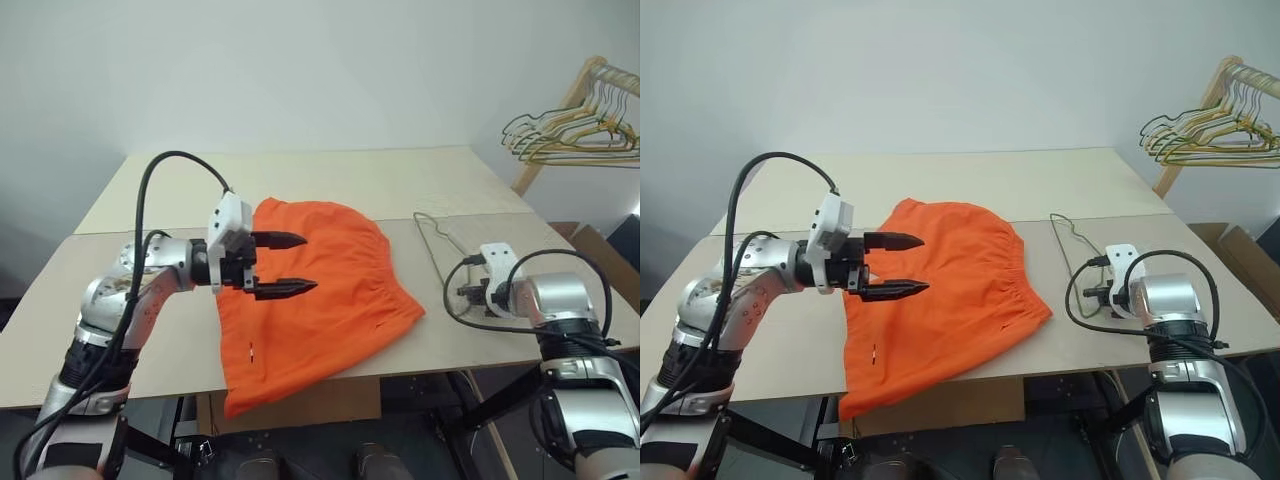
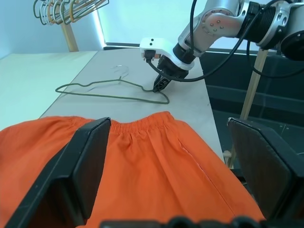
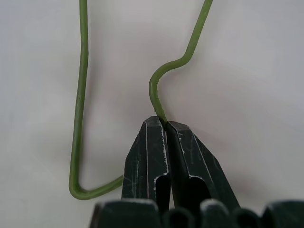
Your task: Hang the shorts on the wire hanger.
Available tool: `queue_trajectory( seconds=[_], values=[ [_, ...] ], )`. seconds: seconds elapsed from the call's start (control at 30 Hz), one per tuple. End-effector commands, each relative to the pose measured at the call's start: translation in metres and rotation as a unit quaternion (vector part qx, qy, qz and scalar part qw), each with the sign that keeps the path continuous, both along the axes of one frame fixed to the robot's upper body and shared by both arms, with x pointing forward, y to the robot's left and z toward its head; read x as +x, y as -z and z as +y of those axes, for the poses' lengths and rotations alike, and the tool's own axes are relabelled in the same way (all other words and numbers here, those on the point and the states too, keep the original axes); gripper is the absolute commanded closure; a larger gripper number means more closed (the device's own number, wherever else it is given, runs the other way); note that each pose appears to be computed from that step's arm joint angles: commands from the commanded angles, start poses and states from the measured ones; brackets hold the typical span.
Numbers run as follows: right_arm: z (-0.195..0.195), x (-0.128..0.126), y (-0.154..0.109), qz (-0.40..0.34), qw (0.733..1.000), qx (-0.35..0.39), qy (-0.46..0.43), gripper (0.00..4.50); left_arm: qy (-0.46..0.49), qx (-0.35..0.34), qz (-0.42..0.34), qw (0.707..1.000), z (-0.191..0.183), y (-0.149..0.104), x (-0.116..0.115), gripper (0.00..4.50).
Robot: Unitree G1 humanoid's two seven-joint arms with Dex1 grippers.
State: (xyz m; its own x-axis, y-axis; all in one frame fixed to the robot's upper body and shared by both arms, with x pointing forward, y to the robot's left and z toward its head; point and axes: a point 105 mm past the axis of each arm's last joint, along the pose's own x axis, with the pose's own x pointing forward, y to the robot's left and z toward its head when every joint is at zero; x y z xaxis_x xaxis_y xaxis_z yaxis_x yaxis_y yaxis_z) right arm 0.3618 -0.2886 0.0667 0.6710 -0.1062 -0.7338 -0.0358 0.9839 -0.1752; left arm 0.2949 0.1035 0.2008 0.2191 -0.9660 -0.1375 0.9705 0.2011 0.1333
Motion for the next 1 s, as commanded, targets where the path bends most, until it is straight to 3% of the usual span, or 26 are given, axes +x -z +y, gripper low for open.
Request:
queue_trajectory(
  seconds=[0.03,0.13,0.2,0.27,0.3,0.37,0.53,0.63,0.8,1.0],
  values=[
    [-0.012,0.019,-0.063,-0.162,0.98,-0.116,-0.016,4.47,0.008,-0.012,-0.036,0.999,-0.002,-0.017,0.005,0.24],
    [-0.006,0.021,-0.104,-0.279,0.932,-0.219,-0.069,4.47,0.002,-0.02,-0.048,0.999,-0.006,-0.022,0.014,0.24],
    [0.008,0.015,-0.127,-0.346,0.862,-0.335,-0.158,4.47,-0.005,-0.03,-0.055,0.998,-0.009,-0.028,0.021,0.24],
    [0.021,0.01,-0.133,-0.375,0.813,-0.39,-0.217,4.47,-0.009,-0.034,-0.06,0.998,-0.01,-0.031,0.026,0.24],
    [0.03,0.004,-0.138,-0.392,0.763,-0.439,-0.268,4.47,-0.014,-0.036,-0.063,0.997,-0.011,-0.034,0.031,0.24],
    [0.045,-0.005,-0.139,-0.405,0.687,-0.495,-0.344,4.47,-0.018,-0.036,-0.066,0.997,-0.012,-0.038,0.038,0.24],
    [0.064,-0.022,-0.134,-0.422,0.56,-0.546,-0.458,4.47,-0.019,-0.021,-0.064,0.998,-0.015,-0.044,0.05,0.24],
    [0.073,-0.025,-0.141,-0.444,0.531,-0.541,-0.477,4.47,-0.014,0.001,-0.057,0.998,-0.019,-0.038,0.056,0.24],
    [0.083,-0.026,-0.152,-0.462,0.506,-0.538,-0.49,4.47,0.012,0.047,-0.028,0.998,-0.022,-0.018,0.057,0.24],
    [0.089,-0.026,-0.161,-0.463,0.493,-0.539,-0.502,4.47,0.025,0.137,-0.034,0.99,-0.024,0.017,0.06,0.24]
  ],
)
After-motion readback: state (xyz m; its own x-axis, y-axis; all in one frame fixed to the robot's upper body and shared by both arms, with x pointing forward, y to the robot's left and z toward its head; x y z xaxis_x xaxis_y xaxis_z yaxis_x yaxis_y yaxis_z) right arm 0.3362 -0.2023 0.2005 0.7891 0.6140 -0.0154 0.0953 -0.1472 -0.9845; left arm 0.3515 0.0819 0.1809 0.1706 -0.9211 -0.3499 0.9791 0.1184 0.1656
